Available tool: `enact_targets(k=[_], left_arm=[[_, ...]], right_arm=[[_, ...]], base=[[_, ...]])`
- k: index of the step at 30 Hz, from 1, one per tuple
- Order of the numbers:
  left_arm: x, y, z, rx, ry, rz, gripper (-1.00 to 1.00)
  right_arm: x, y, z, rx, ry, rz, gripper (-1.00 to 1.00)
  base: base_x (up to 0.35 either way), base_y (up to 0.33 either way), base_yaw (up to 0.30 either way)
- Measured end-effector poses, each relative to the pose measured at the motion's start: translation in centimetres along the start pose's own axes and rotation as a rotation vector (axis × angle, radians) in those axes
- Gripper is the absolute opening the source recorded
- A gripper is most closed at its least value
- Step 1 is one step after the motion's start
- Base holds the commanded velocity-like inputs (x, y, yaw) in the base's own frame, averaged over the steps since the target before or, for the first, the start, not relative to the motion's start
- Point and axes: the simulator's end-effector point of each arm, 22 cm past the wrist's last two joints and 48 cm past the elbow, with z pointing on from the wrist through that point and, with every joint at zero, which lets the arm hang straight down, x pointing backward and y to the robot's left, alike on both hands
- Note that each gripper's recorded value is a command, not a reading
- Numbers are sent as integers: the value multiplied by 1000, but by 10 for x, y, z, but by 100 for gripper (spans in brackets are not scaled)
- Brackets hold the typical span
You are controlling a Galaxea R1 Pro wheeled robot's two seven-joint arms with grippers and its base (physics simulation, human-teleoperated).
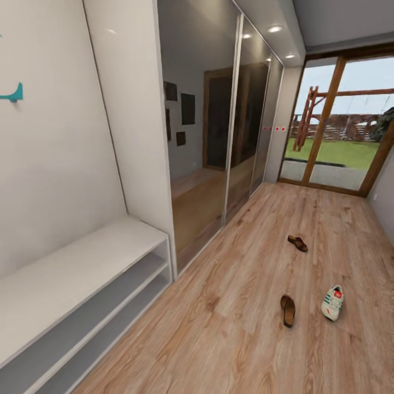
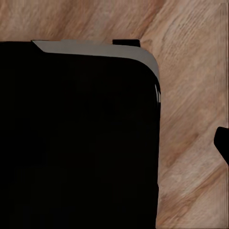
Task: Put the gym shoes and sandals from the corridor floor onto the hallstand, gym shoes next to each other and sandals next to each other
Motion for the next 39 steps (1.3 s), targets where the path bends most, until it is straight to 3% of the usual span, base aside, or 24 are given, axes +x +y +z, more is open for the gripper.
enact_targets(k=[29,39], left_arm=[[9,0,1,-1,22,-5,100],[15,0,2,-1,38,-5,100]], right_arm=[[6,2,0,-2,11,3,100],[12,2,0,-2,27,3,100]], base=[[198,-239,0],[235,-62,-13]])
